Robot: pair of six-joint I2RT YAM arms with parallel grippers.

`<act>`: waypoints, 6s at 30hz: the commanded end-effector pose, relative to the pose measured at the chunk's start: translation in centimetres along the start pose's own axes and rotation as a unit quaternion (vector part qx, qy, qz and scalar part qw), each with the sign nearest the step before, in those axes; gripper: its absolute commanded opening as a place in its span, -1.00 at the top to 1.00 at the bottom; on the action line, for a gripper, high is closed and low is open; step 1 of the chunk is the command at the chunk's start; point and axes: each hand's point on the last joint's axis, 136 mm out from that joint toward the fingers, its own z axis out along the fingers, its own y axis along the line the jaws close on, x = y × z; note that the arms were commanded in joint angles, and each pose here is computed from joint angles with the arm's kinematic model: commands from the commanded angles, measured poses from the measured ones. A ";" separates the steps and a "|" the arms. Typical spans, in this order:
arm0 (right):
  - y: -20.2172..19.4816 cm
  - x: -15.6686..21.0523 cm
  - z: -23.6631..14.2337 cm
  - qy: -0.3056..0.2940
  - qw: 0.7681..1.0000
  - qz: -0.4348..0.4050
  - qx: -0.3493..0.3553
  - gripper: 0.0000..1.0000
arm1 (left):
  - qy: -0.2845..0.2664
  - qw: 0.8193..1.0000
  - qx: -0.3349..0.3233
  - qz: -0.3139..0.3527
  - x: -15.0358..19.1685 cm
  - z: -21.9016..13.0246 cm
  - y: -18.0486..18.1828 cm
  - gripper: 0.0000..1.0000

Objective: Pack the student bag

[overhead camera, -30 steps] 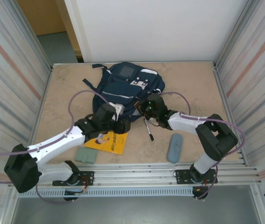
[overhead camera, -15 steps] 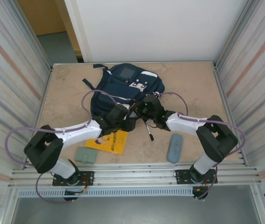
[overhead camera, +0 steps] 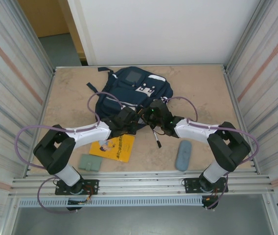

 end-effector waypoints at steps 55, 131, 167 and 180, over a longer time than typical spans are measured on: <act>-0.9 -2.1 -5.6 0.107 0.846 -0.522 -0.024 -0.34 | -0.081 0.974 0.207 -0.039 -2.1 -12.0 -0.4 1.00; 4.9 2.1 -10.0 -0.001 0.542 -0.829 -0.139 -0.29 | -0.002 0.961 0.275 0.007 0.2 -9.6 0.0 1.00; 0.4 2.5 -2.7 0.078 0.404 -0.907 -0.086 0.51 | -0.035 0.977 0.200 -0.073 -2.4 -10.3 6.0 1.00; 0.7 7.6 -2.1 0.126 0.417 -0.893 -0.108 -0.15 | -0.014 0.986 0.140 -0.090 -0.1 -7.7 8.0 0.02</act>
